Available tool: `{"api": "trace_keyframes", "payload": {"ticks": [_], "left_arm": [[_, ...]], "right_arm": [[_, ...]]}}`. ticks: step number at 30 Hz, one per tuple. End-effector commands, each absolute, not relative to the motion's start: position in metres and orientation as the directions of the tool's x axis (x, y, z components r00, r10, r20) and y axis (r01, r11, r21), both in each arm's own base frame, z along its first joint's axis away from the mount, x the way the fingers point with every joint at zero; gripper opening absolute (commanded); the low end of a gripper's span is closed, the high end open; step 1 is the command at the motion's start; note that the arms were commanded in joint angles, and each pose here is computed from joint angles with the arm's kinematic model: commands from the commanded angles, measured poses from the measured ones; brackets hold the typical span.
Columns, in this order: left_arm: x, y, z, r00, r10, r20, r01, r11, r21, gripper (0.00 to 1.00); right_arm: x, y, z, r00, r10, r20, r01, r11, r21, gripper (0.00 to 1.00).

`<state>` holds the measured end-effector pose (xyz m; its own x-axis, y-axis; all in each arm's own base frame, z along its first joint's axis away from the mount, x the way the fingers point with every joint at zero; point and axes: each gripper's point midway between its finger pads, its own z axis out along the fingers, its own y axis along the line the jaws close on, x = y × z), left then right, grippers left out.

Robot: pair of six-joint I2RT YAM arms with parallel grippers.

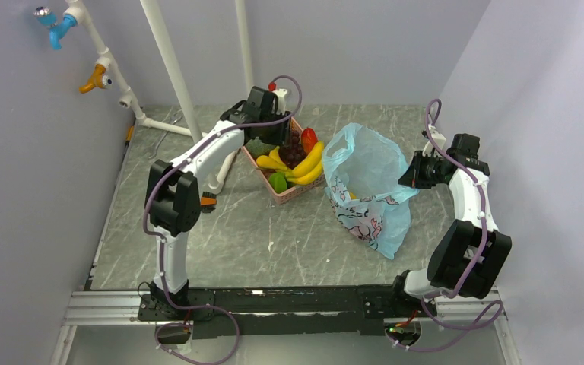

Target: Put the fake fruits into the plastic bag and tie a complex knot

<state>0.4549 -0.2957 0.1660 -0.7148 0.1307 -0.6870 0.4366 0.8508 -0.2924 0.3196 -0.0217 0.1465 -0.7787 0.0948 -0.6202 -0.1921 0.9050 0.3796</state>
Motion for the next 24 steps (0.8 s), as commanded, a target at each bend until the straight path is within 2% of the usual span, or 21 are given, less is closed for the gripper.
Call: {"api": "trace_keyframes", "payload": {"ticks": [1, 15, 18, 23, 24], "left_arm": [[0.462, -0.315, 0.183, -0.689, 0.115, -0.715, 0.469, 0.823, -0.320, 0.46], [0.466, -0.312, 0.152, -0.722, 0.138, -0.678, 0.438, 0.850, -0.294, 0.38], [0.468, -0.311, 0.155, -0.716, 0.133, -0.685, 0.436, 0.852, -0.290, 0.27], [0.470, -0.305, 0.186, -0.666, 0.109, -0.738, 0.445, 0.852, -0.275, 0.00], [0.470, -0.304, 0.192, -0.657, 0.102, -0.747, 0.444, 0.853, -0.275, 0.00]], "right_arm": [[0.329, -0.027, 0.159, -0.749, 0.084, -0.657, -0.205, 0.914, 0.350, 0.00], [0.329, -0.028, 0.157, -0.751, 0.085, -0.654, -0.202, 0.915, 0.350, 0.00], [0.329, -0.028, 0.157, -0.752, 0.083, -0.654, -0.203, 0.915, 0.350, 0.00], [0.329, -0.027, 0.157, -0.751, 0.083, -0.655, -0.206, 0.913, 0.351, 0.00], [0.329, -0.027, 0.156, -0.752, 0.084, -0.654, -0.205, 0.913, 0.353, 0.00]]}}
